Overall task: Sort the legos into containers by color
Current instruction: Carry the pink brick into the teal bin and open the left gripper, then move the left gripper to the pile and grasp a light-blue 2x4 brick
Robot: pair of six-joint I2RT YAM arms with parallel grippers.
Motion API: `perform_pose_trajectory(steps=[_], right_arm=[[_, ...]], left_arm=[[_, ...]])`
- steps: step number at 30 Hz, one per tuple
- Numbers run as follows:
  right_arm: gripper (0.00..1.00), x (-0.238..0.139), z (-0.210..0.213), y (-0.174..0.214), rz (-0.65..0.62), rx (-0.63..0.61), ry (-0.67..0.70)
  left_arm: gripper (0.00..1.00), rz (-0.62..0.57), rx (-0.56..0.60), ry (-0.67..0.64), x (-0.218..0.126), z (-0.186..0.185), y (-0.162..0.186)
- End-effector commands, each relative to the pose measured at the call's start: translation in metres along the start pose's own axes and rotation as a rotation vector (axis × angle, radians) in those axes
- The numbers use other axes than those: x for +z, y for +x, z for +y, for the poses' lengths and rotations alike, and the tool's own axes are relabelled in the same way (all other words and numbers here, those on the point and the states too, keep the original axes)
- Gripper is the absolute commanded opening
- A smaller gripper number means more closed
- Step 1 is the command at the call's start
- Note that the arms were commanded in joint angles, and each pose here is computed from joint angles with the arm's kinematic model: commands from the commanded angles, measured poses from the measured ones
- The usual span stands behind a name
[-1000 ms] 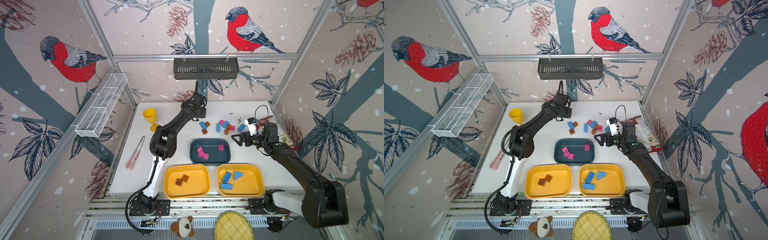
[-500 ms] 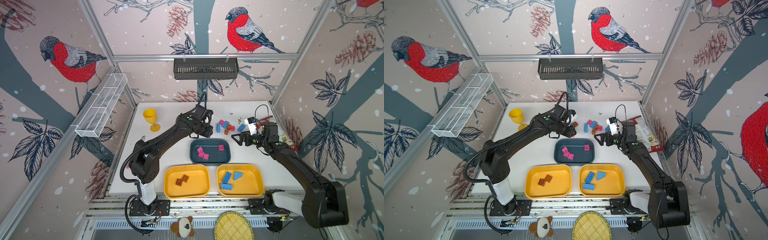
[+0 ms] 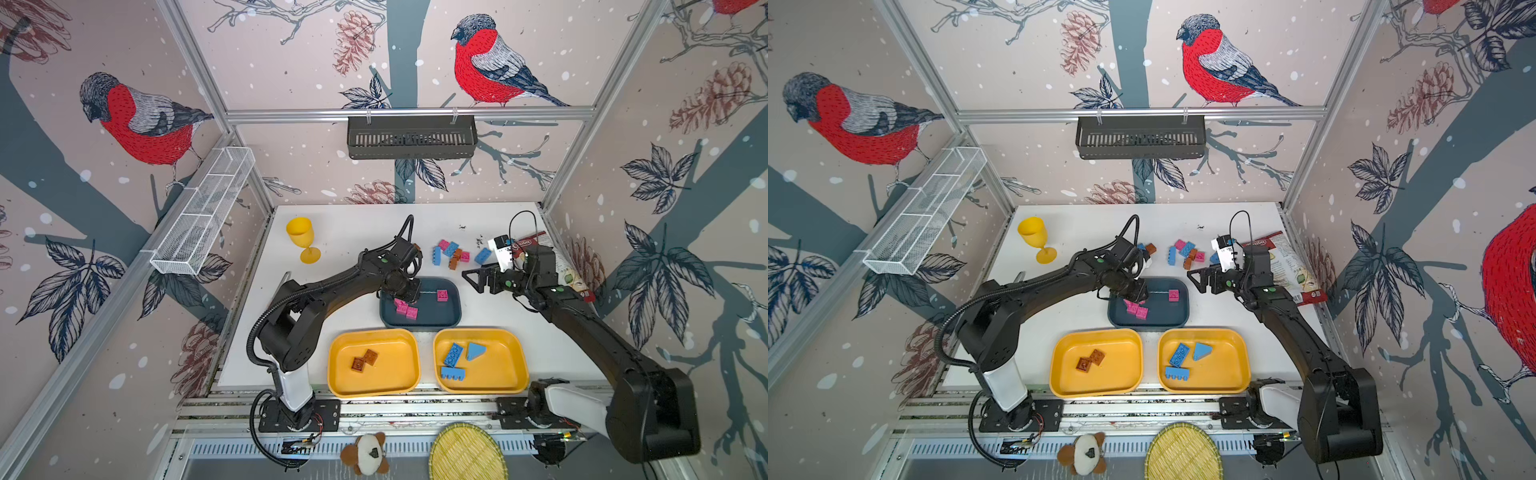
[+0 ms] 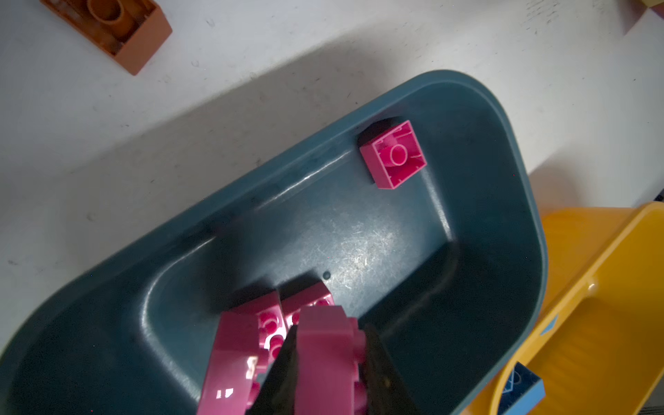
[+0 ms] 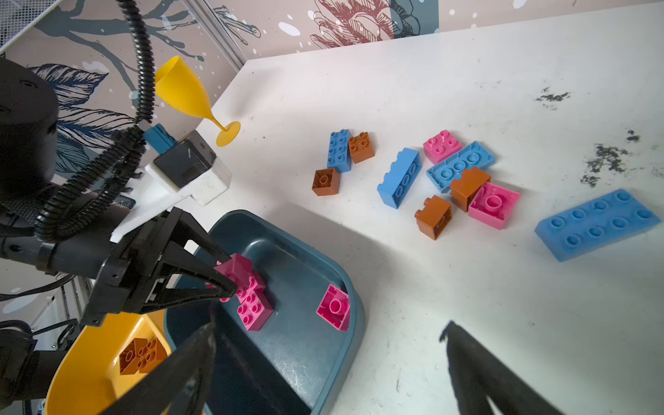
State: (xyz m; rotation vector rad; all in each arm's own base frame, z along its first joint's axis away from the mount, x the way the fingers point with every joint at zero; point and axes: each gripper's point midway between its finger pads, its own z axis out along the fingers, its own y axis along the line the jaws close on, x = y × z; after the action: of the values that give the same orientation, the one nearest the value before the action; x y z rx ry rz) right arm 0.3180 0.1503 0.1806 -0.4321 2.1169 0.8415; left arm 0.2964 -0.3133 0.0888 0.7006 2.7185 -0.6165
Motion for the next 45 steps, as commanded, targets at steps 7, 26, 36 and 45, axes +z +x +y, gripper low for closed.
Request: perform_pose_trajectory(steps=[7, 26, 36, 45], right_arm=[[1.0, -0.001, 0.0, 0.001, -0.004, 0.0, 0.006], [1.0, 0.002, -0.001, 0.0, -0.008, -0.002, 0.004], [1.0, 0.001, -0.001, -0.007, -0.021, -0.012, 0.002], [1.0, 0.001, -0.003, -0.004, -0.019, -0.007, 0.002]], left_arm=[[0.32, 0.038, -0.033, -0.135, 0.009, 0.036, 0.007], [0.68, -0.114, -0.035, -0.124, -0.026, 0.04, -0.058], [0.71, -0.229, -0.202, -0.194, -0.019, 0.093, -0.13], [0.7, -0.25, -0.34, -0.201, 0.023, 0.122, -0.154]])
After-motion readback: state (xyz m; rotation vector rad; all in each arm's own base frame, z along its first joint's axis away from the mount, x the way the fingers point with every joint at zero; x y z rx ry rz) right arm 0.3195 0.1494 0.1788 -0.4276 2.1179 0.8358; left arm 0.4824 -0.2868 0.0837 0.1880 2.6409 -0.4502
